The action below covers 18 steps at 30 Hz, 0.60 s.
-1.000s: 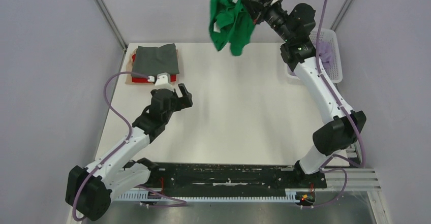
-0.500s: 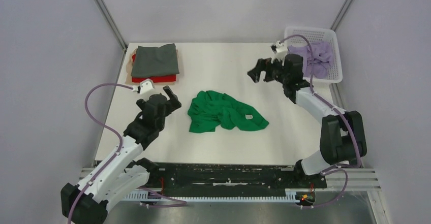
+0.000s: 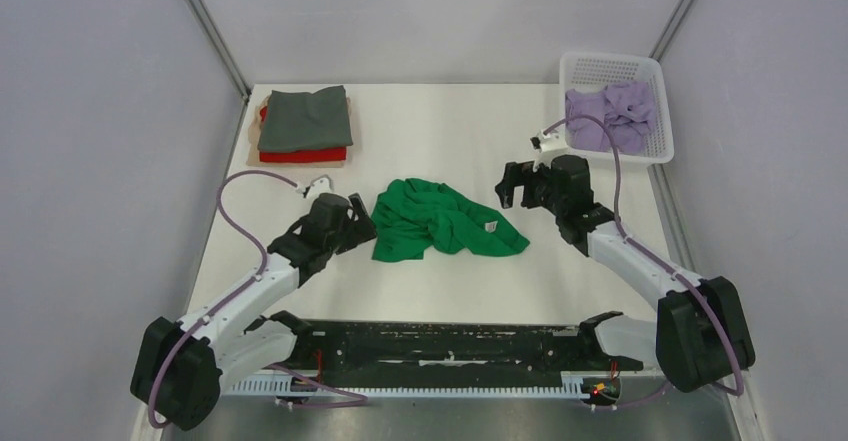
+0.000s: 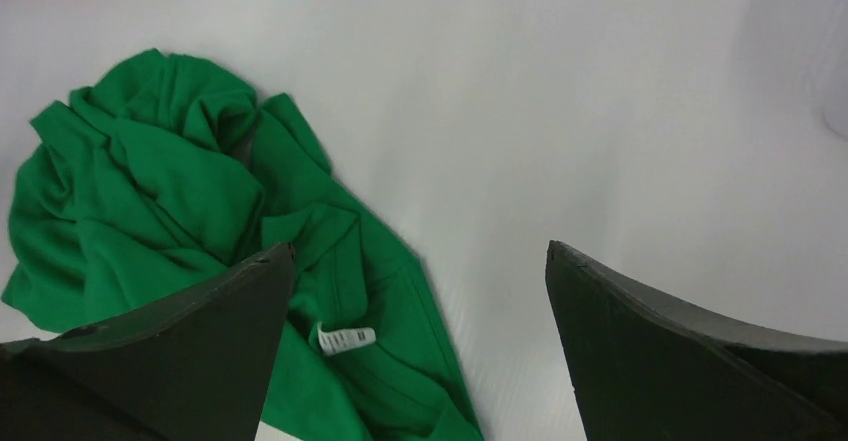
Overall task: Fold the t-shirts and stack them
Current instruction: Move the tshirt to the center of the board, then flatten out the tshirt
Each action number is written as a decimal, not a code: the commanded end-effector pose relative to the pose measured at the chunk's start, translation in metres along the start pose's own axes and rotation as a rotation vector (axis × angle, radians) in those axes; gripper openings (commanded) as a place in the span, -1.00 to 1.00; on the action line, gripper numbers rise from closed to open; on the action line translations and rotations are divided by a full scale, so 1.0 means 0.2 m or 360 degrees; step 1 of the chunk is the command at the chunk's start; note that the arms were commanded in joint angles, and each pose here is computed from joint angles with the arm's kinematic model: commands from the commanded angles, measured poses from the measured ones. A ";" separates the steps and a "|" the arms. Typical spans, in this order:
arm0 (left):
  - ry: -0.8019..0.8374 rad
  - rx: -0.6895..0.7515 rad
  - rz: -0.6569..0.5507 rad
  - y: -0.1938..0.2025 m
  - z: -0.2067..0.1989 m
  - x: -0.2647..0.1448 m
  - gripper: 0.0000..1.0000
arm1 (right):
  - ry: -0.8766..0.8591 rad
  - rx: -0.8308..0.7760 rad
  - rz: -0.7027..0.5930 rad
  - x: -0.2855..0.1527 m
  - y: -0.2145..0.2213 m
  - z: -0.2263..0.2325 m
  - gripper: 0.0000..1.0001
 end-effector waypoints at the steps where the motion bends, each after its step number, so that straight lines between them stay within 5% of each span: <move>1: 0.0206 -0.0108 0.0267 0.11 -0.04 0.04 0.99 | 0.0206 -0.0034 0.0119 -0.09 0.12 -0.03 0.96; 5: 0.0193 -0.0103 0.0301 0.14 -0.04 0.10 0.99 | 0.0205 -0.0010 0.0223 -0.14 0.23 -0.03 0.96; 11: 0.0160 -0.0062 0.0463 0.20 -0.06 0.18 0.55 | 0.0283 -0.0021 0.0433 -0.17 0.37 -0.04 0.96; 18: 0.0183 -0.0009 0.0606 0.26 -0.08 0.22 0.34 | 0.0224 -0.0023 0.0521 -0.17 0.42 -0.03 0.77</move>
Point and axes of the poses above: each gripper's point midway between its finger pads, its own x axis out along the fingers, its own z axis along the line the jaws close on, y = z × x, the point moved 10 cm from there along -x, back along the fingers, and after that the axes turned 10 degrees about -x, right-handed, at the moved point
